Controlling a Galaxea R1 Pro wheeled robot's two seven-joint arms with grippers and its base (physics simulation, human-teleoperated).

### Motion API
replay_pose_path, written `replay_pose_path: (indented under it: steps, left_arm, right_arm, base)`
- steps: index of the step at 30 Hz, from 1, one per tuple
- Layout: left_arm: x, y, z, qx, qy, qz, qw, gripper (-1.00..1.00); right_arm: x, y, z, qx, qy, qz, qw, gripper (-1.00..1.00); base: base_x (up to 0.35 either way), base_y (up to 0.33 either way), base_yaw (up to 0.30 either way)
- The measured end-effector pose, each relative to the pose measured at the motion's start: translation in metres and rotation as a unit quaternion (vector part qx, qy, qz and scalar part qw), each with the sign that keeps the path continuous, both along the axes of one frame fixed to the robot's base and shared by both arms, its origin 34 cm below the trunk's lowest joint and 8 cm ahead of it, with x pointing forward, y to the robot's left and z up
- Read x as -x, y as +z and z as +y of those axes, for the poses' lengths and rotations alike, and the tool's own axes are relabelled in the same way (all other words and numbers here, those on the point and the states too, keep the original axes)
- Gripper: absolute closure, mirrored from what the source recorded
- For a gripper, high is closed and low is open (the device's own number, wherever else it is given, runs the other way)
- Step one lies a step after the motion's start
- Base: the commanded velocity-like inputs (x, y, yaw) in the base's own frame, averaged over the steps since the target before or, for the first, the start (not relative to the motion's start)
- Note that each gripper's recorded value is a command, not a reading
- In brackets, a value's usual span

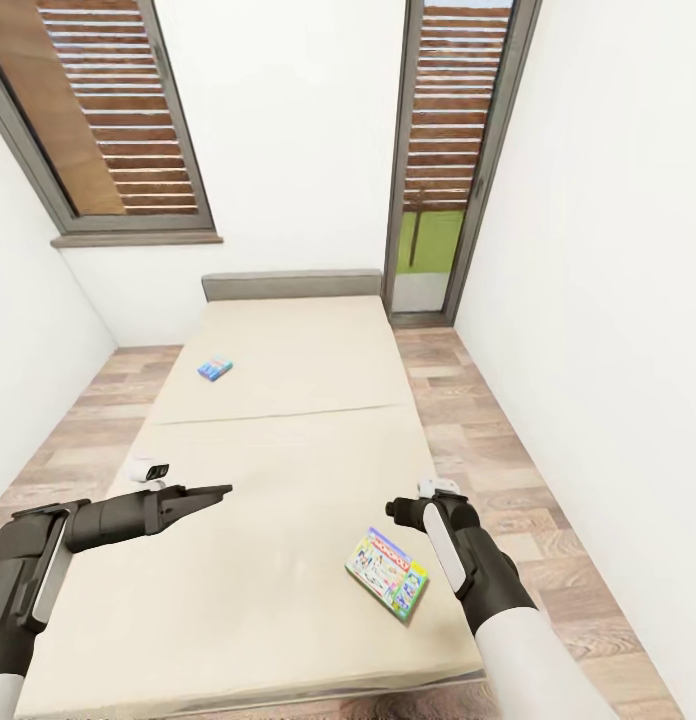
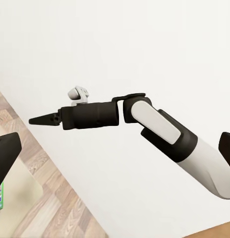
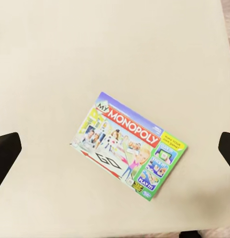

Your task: Put all the toys in the child's room - the three board games (two on the bed and one on the table), the two jigsaw puzzles on the table, and the tennis ball on the table - inside the toy box on the table in the child's room.

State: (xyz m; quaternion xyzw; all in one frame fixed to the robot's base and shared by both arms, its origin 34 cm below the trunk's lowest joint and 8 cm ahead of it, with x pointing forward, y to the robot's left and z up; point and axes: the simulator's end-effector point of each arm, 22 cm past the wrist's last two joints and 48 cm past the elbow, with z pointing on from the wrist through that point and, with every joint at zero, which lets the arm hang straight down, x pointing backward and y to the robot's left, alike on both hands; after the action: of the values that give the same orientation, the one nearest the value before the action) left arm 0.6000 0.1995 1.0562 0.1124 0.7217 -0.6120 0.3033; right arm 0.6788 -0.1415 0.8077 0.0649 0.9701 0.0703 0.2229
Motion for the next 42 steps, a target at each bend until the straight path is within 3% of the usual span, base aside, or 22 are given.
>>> replay_pose_path:
  steps: [24, 42]
  left_arm:
    - [0.000, -0.008, 0.000, -0.001, 0.000, 0.008, 1.0000, -1.00]
    - [-0.001, -0.012, 0.000, -0.001, 0.001, 0.012, 0.9999, -1.00]
  right_arm:
    - [0.001, -0.007, -0.001, 0.000, -0.002, 0.002, 1.0000, -1.00]
    - [0.003, -0.011, 0.005, 0.004, 0.008, 0.004, 1.0000, -1.00]
  base:
    - [0.000, 0.000, 0.007]
    - [0.004, 0.015, 0.215]
